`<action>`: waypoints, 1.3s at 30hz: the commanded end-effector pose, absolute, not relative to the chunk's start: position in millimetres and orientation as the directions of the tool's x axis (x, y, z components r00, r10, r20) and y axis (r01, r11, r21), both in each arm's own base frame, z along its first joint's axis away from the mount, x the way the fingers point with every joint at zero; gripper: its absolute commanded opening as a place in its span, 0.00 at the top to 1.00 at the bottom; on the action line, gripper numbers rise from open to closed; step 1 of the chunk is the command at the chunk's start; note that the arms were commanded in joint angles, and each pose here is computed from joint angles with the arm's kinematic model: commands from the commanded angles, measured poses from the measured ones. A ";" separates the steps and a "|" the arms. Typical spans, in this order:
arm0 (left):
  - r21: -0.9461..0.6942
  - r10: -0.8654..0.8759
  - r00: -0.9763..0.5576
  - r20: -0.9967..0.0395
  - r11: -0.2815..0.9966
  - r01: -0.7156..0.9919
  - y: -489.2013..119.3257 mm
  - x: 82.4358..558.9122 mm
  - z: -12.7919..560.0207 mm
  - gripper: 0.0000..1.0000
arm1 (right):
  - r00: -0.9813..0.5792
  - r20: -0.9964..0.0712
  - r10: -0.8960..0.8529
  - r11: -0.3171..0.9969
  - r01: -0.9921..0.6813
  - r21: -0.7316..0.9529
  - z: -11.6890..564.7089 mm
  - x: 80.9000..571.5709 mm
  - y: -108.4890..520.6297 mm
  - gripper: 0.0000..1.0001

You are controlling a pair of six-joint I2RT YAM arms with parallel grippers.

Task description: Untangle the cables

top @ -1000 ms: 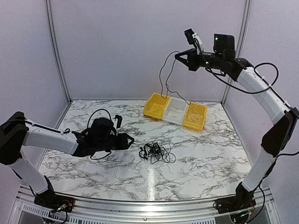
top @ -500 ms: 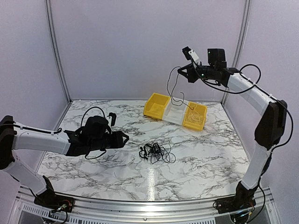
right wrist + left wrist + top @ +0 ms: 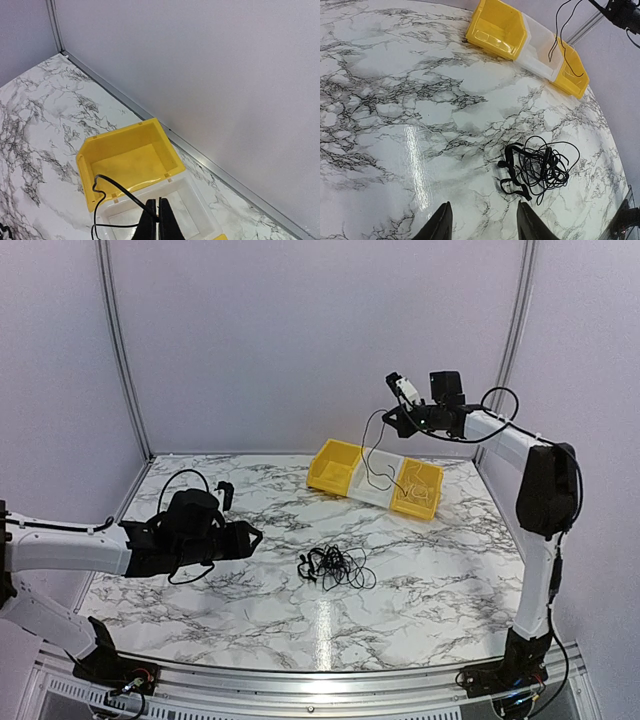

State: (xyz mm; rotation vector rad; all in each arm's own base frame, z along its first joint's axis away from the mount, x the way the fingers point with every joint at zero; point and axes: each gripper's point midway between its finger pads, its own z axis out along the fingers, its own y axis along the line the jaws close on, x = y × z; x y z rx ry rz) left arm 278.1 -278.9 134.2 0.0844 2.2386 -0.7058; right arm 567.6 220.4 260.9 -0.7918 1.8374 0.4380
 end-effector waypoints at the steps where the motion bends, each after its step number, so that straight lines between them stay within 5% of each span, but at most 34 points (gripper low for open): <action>1: -0.453 -0.178 -0.702 -0.689 0.862 0.226 -264.4 271.0 131.5 0.53 | -0.187 -0.929 -0.318 0.757 -0.640 -0.130 269.8 600.6 206.8 1.00; 23: -0.441 -0.150 -0.716 -0.682 0.865 0.239 -270.3 259.6 133.3 0.53 | -0.146 -0.940 -0.308 0.848 -0.490 -0.201 255.8 658.3 192.8 1.00; 39: -0.447 -0.156 -0.717 -0.679 0.863 0.236 -275.0 261.4 124.6 0.53 | -0.314 -0.860 -0.401 0.820 -0.542 -0.184 187.6 613.2 198.3 1.00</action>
